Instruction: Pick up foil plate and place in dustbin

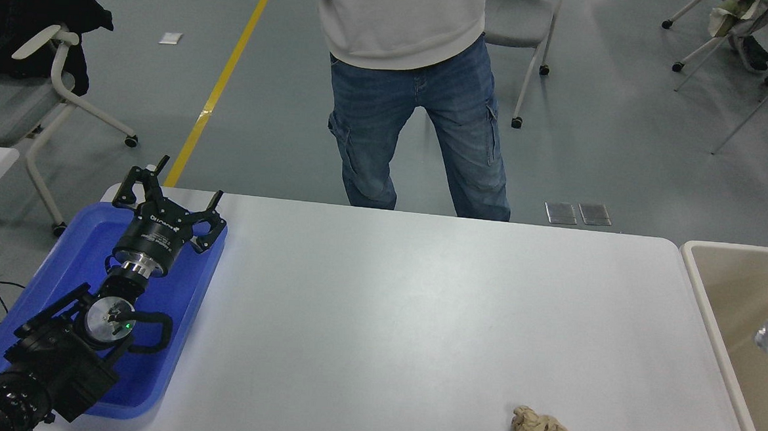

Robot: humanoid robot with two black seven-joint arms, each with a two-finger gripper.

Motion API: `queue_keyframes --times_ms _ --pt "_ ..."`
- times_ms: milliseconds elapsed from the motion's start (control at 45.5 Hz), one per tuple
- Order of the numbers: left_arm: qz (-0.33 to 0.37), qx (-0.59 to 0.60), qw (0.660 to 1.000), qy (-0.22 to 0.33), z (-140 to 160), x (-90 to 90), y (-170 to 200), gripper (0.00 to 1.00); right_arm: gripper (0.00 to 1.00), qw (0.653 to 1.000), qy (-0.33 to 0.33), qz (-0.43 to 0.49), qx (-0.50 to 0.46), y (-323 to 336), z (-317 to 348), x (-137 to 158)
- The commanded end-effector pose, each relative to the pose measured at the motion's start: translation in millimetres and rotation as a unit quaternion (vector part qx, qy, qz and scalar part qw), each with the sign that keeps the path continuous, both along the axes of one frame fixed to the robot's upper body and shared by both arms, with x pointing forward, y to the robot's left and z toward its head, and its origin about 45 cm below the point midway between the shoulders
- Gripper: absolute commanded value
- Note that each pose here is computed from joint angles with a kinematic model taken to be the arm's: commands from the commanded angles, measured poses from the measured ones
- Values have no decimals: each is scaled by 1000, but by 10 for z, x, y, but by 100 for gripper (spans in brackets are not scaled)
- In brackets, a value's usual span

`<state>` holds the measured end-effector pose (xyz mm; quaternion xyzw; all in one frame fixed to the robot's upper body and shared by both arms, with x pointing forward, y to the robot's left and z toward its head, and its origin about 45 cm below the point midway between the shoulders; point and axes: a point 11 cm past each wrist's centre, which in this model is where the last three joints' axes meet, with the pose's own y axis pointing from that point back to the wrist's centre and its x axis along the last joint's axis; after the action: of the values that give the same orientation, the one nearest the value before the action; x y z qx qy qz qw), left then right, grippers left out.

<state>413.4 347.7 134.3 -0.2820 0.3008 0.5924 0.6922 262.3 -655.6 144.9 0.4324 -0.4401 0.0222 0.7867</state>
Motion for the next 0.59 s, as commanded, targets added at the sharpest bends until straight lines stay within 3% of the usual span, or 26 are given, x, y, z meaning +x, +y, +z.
queue_keyframes --times_ms 0,110,176,220,308,396,571 --pt "0 0 1000 0 2 1 2 100 0 1000 -15 0 -18 27 -181 -109" --pt "0 0 1000 0 0 0 0 100 0 1000 -6 -2 -18 18 -237 -190" --pt "0 0 1000 0 0 0 0 100 36 999 -18 3 -32 -9 -195 -174" --pt "0 0 1000 0 2 1 2 100 55 998 -34 8 -46 -20 -153 -136" --pt "0 0 1000 0 0 0 0 100 71 996 -57 17 -69 -32 -108 -104" --pt "0 0 1000 0 0 0 0 100 94 995 -66 21 -77 -28 -90 -81" --pt "0 0 1000 0 0 0 0 100 100 996 -65 18 -63 20 -133 -65"
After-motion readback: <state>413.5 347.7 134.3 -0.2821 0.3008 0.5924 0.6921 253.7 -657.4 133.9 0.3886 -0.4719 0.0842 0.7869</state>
